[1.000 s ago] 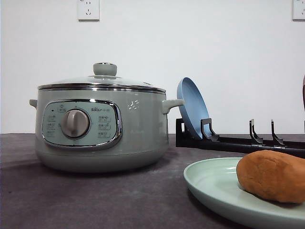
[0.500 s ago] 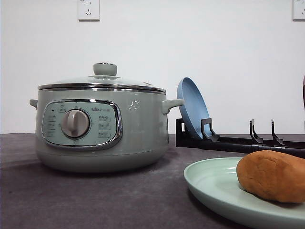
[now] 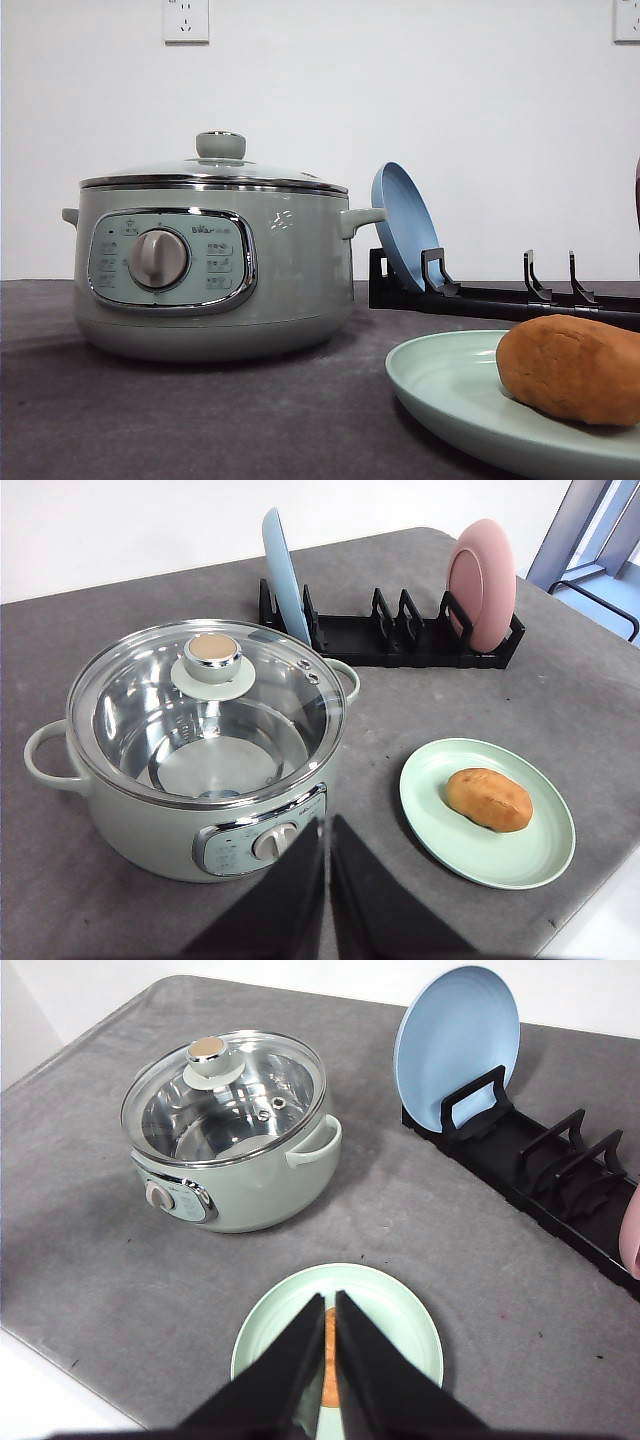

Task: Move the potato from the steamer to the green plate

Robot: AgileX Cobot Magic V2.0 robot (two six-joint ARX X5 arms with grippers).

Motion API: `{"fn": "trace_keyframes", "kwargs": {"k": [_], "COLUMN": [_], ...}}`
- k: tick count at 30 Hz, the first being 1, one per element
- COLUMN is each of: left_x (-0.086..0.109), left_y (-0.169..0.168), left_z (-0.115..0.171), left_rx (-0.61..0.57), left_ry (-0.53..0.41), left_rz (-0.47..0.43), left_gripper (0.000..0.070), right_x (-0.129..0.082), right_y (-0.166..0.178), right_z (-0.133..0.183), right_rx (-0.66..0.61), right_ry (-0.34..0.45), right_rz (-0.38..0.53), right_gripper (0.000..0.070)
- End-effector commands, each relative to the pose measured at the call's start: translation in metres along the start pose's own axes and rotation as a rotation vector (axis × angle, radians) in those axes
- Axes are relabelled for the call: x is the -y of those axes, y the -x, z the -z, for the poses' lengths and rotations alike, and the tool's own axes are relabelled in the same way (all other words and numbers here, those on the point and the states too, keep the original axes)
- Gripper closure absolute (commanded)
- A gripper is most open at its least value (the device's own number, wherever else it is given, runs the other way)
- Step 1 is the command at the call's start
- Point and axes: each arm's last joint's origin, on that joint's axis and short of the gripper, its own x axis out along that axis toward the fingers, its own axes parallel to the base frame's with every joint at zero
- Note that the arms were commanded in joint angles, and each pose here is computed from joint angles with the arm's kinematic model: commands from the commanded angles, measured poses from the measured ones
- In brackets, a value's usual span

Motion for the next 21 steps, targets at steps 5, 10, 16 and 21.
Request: {"fn": "trace_keyframes", "kwargs": {"k": [5,10,16,21], "left_x": [0.000,-0.007,-0.029,-0.049], "left_y": [0.001,-0.009,-0.040,-0.069], "left_z": [-0.003,0.004,0.037,0.084], "left_rx": [0.016,0.024,0.108,0.146], "left_ry": [-0.010,0.018,0.047,0.060], "left_rz": [-0.001,-0.071,-0.211,-0.288], "left_gripper": [0.0700,0.0700,0.0700,0.0700], "right_x": [-0.001,-0.001,-0.001,-0.001], "right_y": [0.002,0.002,0.002,0.002], "right_z": [-0.004,-0.004,-0.004,-0.004], "right_rx": [0.019,0.019,0.019,0.019], "right_ry": [0.011,0.011,0.011,0.011], "right_rz": [-0.008,-0.008,-0.008,-0.008], "right_gripper": [0.0699,0.0699,0.0699,0.0699]}}
